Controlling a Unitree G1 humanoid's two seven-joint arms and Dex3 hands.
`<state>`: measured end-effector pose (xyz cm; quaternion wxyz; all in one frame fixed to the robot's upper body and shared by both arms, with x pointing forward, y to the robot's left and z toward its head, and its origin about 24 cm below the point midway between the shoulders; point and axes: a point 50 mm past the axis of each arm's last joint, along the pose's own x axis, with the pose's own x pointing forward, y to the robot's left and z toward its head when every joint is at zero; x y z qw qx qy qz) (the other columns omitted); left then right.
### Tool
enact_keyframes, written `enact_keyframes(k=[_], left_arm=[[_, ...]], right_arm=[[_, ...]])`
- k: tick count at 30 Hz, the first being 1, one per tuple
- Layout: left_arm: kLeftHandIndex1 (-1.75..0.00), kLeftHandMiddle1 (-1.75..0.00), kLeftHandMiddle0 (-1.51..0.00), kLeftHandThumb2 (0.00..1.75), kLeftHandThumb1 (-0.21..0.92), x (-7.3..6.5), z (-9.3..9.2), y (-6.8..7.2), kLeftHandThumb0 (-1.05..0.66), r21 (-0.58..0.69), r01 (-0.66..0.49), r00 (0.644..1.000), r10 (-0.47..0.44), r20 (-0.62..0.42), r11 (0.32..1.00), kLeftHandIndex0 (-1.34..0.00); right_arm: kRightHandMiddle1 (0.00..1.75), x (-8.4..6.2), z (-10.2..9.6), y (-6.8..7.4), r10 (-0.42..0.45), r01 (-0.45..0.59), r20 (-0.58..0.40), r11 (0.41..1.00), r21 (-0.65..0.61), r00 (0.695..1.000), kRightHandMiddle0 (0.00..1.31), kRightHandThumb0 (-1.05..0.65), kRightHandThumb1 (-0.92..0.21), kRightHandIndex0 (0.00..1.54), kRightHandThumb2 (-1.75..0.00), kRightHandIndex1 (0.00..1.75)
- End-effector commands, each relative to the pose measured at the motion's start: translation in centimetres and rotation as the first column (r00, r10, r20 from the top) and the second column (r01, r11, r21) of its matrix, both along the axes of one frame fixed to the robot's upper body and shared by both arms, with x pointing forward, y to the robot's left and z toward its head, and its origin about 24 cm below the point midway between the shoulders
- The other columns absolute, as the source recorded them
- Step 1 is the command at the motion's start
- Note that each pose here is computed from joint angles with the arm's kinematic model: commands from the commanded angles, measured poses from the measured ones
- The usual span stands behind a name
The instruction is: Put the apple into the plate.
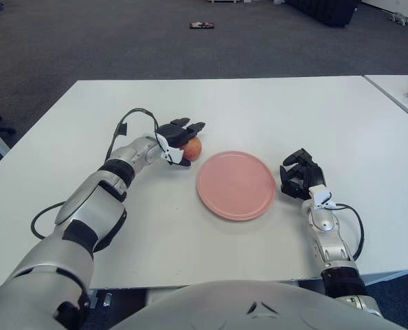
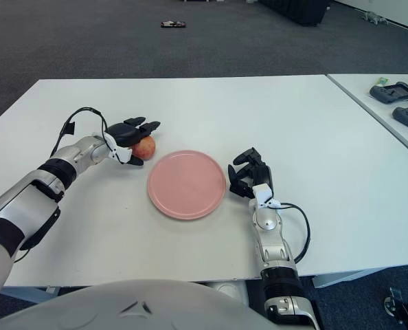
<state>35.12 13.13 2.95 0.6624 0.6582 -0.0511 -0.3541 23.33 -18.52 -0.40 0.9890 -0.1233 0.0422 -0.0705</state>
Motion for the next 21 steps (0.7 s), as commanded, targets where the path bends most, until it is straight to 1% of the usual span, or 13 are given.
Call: enact_keyframes(k=[1,3,5,6,8,11,12,13,15,16,17,18,21], left_arm=[[-1.1,-0.97,0.0,0.88,0.48,-1.74,-3.0,0.41,-0.89,0.096,0.018,0.991,-0.006,-0.13,0.995,0.0],[-1.46,-1.31,0.0,0.99,0.39,-1.76,-3.05,0.47,-0.85,0.097,0.018,0.991,-0.006,-0.131,0.995,0.0],[-1.6,-1.46,0.0,1.05,0.36,-1.8,-3.16,0.52,-0.82,0.095,0.012,0.991,0.001,-0.133,0.995,0.0],[-1.63,-1.51,-0.01,1.07,0.34,-1.82,-3.26,0.58,-0.8,0.086,-0.004,0.99,0.016,-0.14,0.996,-0.02],[-1.7,-1.64,-0.07,1.14,0.29,-1.85,-3.4,0.66,-0.72,0.073,-0.026,0.988,0.037,-0.151,0.997,-0.17],[-1.73,-1.71,-0.13,1.18,0.25,-1.86,-3.47,0.7,-0.67,0.063,-0.038,0.987,0.048,-0.156,0.997,-0.25],[-1.74,-1.72,-0.2,1.19,0.23,-1.87,-3.49,0.71,-0.64,0.059,-0.042,0.986,0.051,-0.157,0.997,-0.29],[-1.74,-1.73,-0.23,1.2,0.23,-1.91,-3.56,0.75,-0.63,0.045,-0.054,0.986,0.06,-0.156,0.998,-0.31],[-1.74,-1.74,-0.5,1.22,0.2,-1.96,-3.63,0.81,-0.57,0.019,-0.075,0.985,0.077,-0.156,0.997,-0.42],[-1.74,-1.74,-0.54,1.22,0.19,-1.99,-3.67,0.86,-0.56,0.002,-0.088,0.984,0.088,-0.154,0.996,-0.44],[-1.74,-1.74,-0.64,1.25,0.17,-2.01,-3.69,0.9,-0.53,-0.009,-0.096,0.984,0.094,-0.153,0.995,-0.49],[-1.74,-1.74,-0.67,1.25,0.16,-2.02,-3.69,0.93,-0.52,-0.021,-0.103,0.984,0.099,-0.149,0.994,-0.51],[-1.75,-1.75,-0.84,1.37,0.2,-2.07,-3.66,0.96,-0.51,-0.041,-0.108,0.986,0.101,-0.133,0.993,-0.63]], right_arm=[[1.75,-1.08,-1.85,-0.38,-0.009,0.008,-0.113,1.0,-0.013,0.994,0.45,-0.41,-0.53,0.68,-1.07,1.62],[1.75,-1.06,-1.86,-0.39,-0.009,0.008,-0.112,1.0,-0.016,0.994,0.45,-0.41,-0.53,0.68,-1.06,1.62],[1.75,-1.05,-1.86,-0.38,-0.008,0.006,-0.111,1.0,-0.017,0.994,0.44,-0.41,-0.53,0.68,-1.06,1.62],[1.75,-1.04,-1.85,-0.37,-0.005,0.003,-0.109,1.0,-0.018,0.994,0.44,-0.41,-0.53,0.69,-1.06,1.62],[1.75,-1.04,-1.84,-0.36,0.0,-0.002,-0.107,1.0,-0.018,0.994,0.44,-0.41,-0.53,0.7,-1.06,1.6],[1.75,-1.01,-1.84,-0.36,0.003,-0.005,-0.108,1.0,-0.018,0.994,0.44,-0.41,-0.53,0.71,-1.06,1.6],[1.75,-1.0,-1.84,-0.36,0.004,-0.006,-0.109,1.0,-0.018,0.994,0.44,-0.41,-0.53,0.71,-1.06,1.6],[1.75,-0.99,-1.85,-0.37,0.004,-0.005,-0.111,1.0,-0.017,0.994,0.45,-0.41,-0.53,0.71,-1.06,1.6],[1.75,-0.99,-1.85,-0.39,0.003,-0.005,-0.112,1.0,-0.016,0.994,0.45,-0.41,-0.52,0.71,-1.07,1.6],[1.75,-0.99,-1.84,-0.4,0.002,-0.004,-0.112,1.0,-0.015,0.994,0.45,-0.41,-0.52,0.71,-1.07,1.6],[1.75,-0.99,-1.84,-0.4,0.002,-0.003,-0.111,1.0,-0.014,0.994,0.44,-0.41,-0.53,0.7,-1.06,1.6],[1.75,-1.0,-1.83,-0.39,0.001,-0.003,-0.11,1.0,-0.013,0.994,0.44,-0.41,-0.53,0.7,-1.06,1.6],[1.75,-1.02,-1.8,-0.4,0.001,-0.002,-0.106,1.0,-0.013,0.994,0.44,-0.41,-0.53,0.69,-1.05,1.6]])
